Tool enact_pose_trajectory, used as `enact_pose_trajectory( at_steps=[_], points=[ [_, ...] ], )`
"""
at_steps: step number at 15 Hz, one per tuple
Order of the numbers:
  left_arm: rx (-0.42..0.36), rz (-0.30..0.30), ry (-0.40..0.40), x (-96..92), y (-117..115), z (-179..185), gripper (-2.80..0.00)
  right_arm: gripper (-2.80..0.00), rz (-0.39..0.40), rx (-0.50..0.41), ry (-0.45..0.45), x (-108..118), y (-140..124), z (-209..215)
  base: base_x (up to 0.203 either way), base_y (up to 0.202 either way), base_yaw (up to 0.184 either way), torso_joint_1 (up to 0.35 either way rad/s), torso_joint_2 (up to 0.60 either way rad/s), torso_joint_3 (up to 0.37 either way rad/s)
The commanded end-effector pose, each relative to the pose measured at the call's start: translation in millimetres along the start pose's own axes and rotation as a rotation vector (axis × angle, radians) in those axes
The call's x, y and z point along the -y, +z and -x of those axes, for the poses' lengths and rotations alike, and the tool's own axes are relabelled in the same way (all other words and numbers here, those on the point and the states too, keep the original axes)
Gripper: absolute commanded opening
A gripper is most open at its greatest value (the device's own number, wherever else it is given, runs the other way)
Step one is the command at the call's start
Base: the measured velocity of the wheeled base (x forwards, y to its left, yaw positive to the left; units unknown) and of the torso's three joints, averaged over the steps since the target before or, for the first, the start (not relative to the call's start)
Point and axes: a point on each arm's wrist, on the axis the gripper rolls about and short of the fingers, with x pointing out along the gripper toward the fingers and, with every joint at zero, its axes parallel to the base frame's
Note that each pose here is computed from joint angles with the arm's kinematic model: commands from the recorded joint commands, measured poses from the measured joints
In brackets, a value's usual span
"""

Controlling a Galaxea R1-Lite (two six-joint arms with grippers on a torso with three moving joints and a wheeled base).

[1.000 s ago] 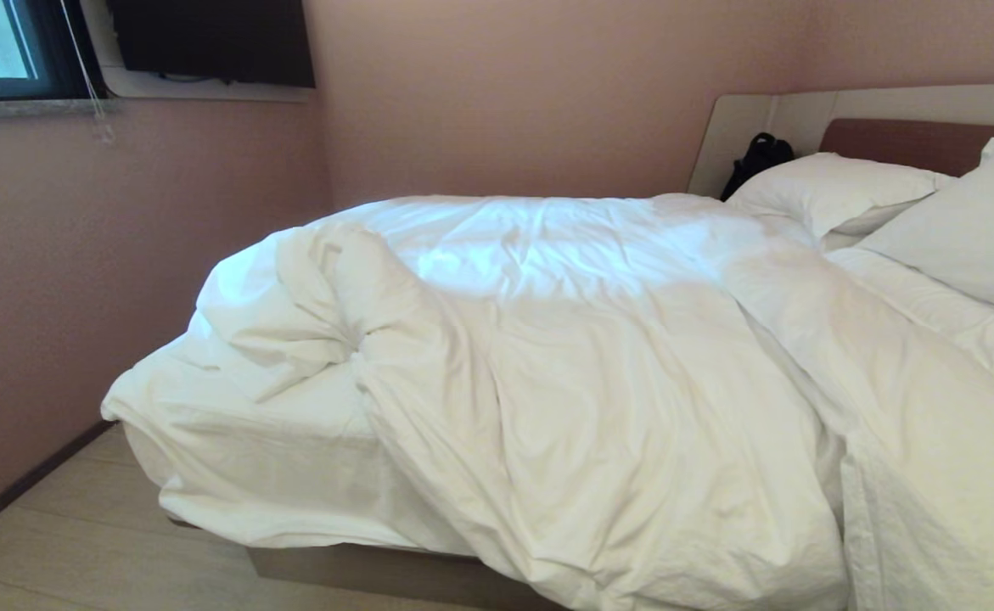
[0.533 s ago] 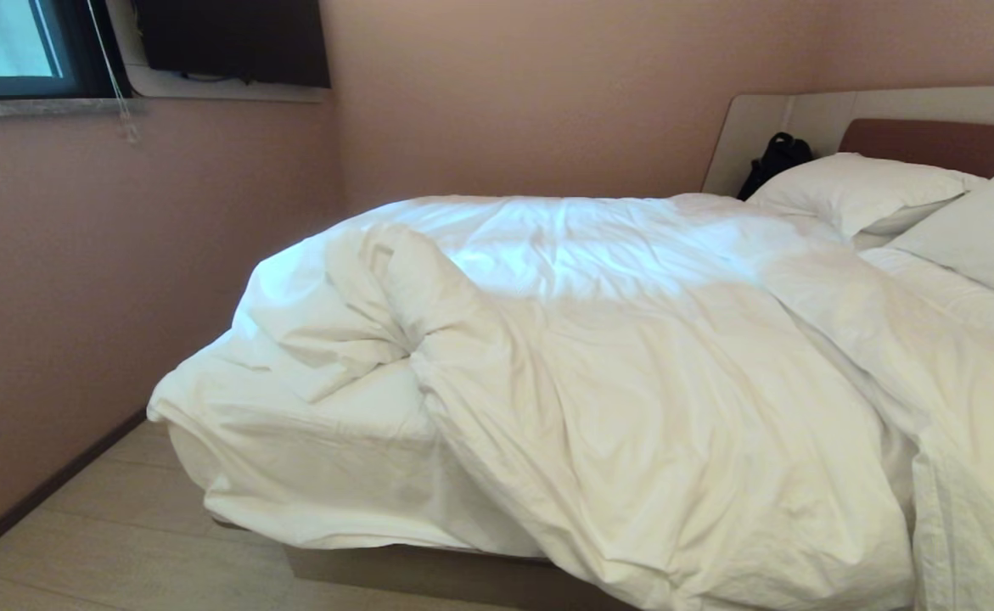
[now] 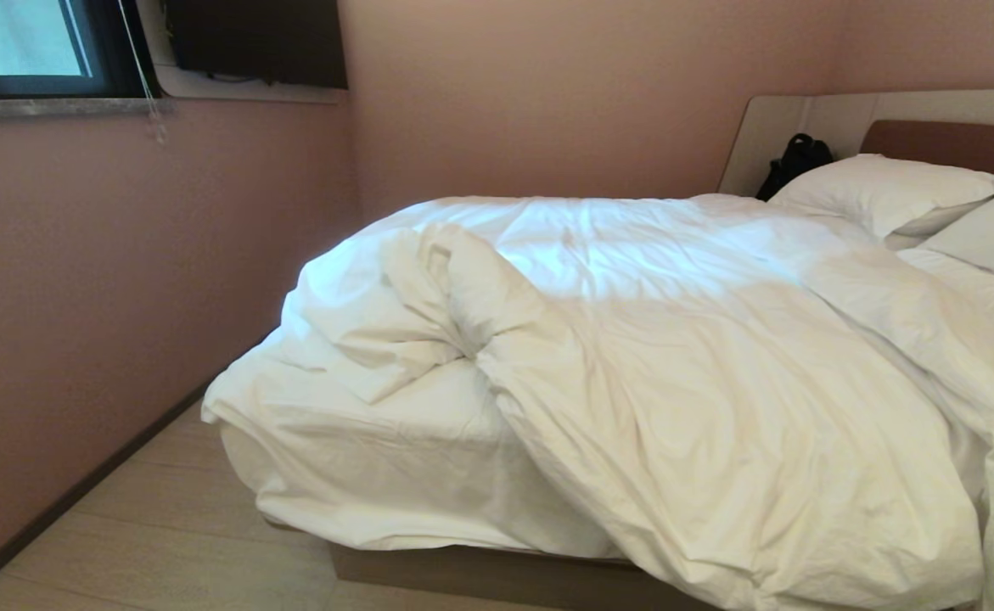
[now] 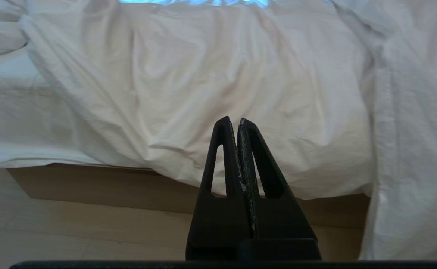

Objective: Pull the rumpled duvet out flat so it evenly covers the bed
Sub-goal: Hold the folded corner of the quilt

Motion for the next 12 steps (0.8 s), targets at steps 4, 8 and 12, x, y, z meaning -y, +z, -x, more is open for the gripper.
enact_pose_trajectory(
  at_steps=[4,8,12],
  points=[
    [0.000,-0.001,0.000,0.0,0.0,0.0,-2.80,-2.80,0.000,0.000,0.000,0.0,0.0,0.0,0.000,0.192,0.000,0.002,0.00,0.001],
    [0.000,-0.001,0.000,0.0,0.0,0.0,-2.80,-2.80,0.000,0.000,0.000,0.0,0.0,0.0,0.000,0.197,-0.001,0.002,0.00,0.004],
    [0.000,-0.001,0.000,0.0,0.0,0.0,-2.80,-2.80,0.000,0.001,0.000,0.0,0.1,0.0,0.000,0.196,0.001,0.001,0.00,0.003]
  ],
)
